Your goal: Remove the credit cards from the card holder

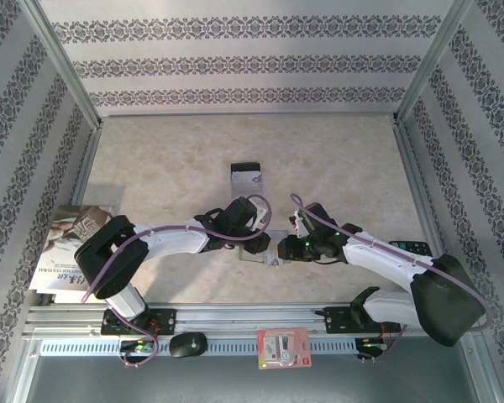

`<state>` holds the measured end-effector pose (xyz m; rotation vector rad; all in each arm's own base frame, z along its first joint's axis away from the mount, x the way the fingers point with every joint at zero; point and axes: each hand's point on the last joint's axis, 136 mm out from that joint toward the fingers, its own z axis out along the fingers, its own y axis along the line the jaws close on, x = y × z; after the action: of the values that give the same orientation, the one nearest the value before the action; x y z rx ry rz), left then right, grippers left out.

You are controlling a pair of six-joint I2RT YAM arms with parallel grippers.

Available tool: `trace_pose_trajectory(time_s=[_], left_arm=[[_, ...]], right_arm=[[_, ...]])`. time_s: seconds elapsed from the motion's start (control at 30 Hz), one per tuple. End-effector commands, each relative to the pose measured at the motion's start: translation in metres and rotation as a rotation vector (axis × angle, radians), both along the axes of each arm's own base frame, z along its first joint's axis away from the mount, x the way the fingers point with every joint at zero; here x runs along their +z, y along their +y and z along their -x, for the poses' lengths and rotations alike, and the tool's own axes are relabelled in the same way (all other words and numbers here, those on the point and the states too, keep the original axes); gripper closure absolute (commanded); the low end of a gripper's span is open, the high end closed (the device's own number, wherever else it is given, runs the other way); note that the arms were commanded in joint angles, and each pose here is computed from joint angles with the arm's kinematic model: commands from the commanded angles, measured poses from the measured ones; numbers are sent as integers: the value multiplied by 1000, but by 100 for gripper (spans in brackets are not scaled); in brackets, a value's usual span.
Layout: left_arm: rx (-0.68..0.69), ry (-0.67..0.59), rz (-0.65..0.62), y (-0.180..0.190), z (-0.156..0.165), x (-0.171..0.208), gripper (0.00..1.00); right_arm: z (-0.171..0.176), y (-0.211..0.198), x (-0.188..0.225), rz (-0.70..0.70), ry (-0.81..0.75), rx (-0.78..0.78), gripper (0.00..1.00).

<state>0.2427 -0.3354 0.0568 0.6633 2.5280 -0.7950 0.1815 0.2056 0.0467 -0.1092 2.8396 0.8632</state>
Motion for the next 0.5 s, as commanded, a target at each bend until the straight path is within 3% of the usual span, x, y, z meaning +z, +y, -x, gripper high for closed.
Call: trace_pose_trajectory(time_s=[0.0,0.47], left_arm=[[-19,26,-41,3,9,-24,74],[-5,113,-100,16,23,-62,76]], right_arm=[[11,2,-3,-18,34,2,64],[-3,6,8,-40,-29,-6,64]])
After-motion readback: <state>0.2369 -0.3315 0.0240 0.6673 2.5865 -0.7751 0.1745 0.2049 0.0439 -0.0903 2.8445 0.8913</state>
